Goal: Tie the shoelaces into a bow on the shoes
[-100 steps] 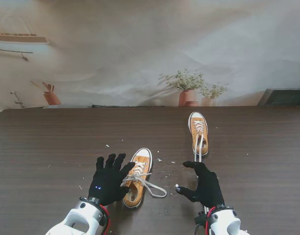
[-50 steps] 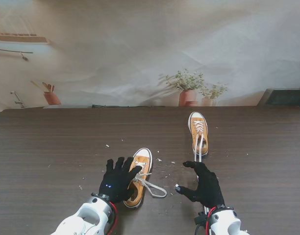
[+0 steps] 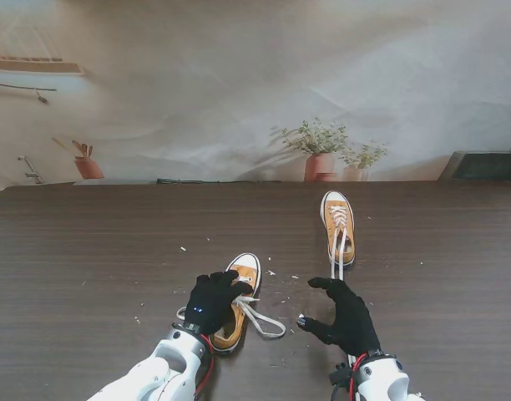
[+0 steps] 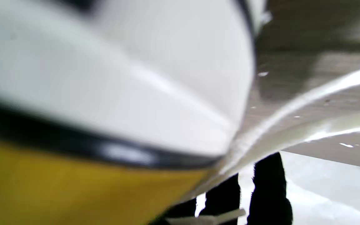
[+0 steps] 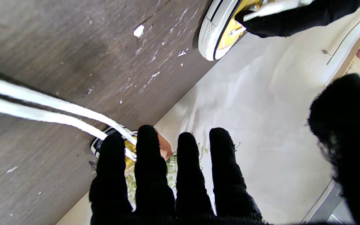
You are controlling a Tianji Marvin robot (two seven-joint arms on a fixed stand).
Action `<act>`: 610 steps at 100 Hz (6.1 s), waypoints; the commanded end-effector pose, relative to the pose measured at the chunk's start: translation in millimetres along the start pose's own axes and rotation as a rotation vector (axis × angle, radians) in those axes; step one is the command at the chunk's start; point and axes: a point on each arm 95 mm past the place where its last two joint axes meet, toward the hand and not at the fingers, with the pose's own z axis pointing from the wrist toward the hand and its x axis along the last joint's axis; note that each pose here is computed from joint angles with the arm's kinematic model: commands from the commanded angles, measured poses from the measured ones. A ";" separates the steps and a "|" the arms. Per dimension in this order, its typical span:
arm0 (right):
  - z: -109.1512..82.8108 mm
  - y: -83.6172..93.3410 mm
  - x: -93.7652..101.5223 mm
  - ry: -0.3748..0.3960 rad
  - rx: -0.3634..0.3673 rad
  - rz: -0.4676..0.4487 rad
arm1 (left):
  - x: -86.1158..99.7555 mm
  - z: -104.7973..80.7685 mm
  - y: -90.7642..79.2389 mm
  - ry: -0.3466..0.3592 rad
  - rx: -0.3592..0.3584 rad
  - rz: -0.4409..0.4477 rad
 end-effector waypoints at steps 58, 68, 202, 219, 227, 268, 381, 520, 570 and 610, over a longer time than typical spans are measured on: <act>-2.4 -3.7 4.5 0.006 0.034 0.024 | -5.4 53.6 -51.6 0.015 0.110 -0.045; -2.2 -4.5 4.6 0.009 0.038 0.021 | -9.6 69.6 -62.6 0.027 0.150 -0.034; 1.0 -12.1 6.4 -0.008 0.080 0.025 | -91.7 192.2 -49.5 -0.013 0.062 0.109; -0.9 -10.0 7.6 -0.008 0.076 0.043 | -95.2 184.9 -50.1 -0.045 -0.017 0.182; -2.2 -8.8 8.4 -0.006 0.071 0.043 | -94.9 183.5 -50.6 -0.064 -0.036 0.198; -6.5 -5.4 10.9 0.002 0.062 0.056 | -82.4 167.5 -58.0 -0.171 -0.238 0.171; -5.0 -2.2 8.4 0.005 0.067 0.008 | -25.2 -47.8 -125.2 0.069 -0.003 -0.189; 143.2 90.7 2.0 0.166 -0.022 -0.716 | -79.8 -118.4 -60.4 -0.095 0.133 -0.343; 186.6 98.1 -45.3 0.133 0.022 -0.965 | -70.9 -108.9 -53.4 -0.079 0.103 -0.342; 194.9 99.4 -65.7 0.130 0.042 -1.061 | -69.2 -107.2 -53.4 -0.084 0.100 -0.350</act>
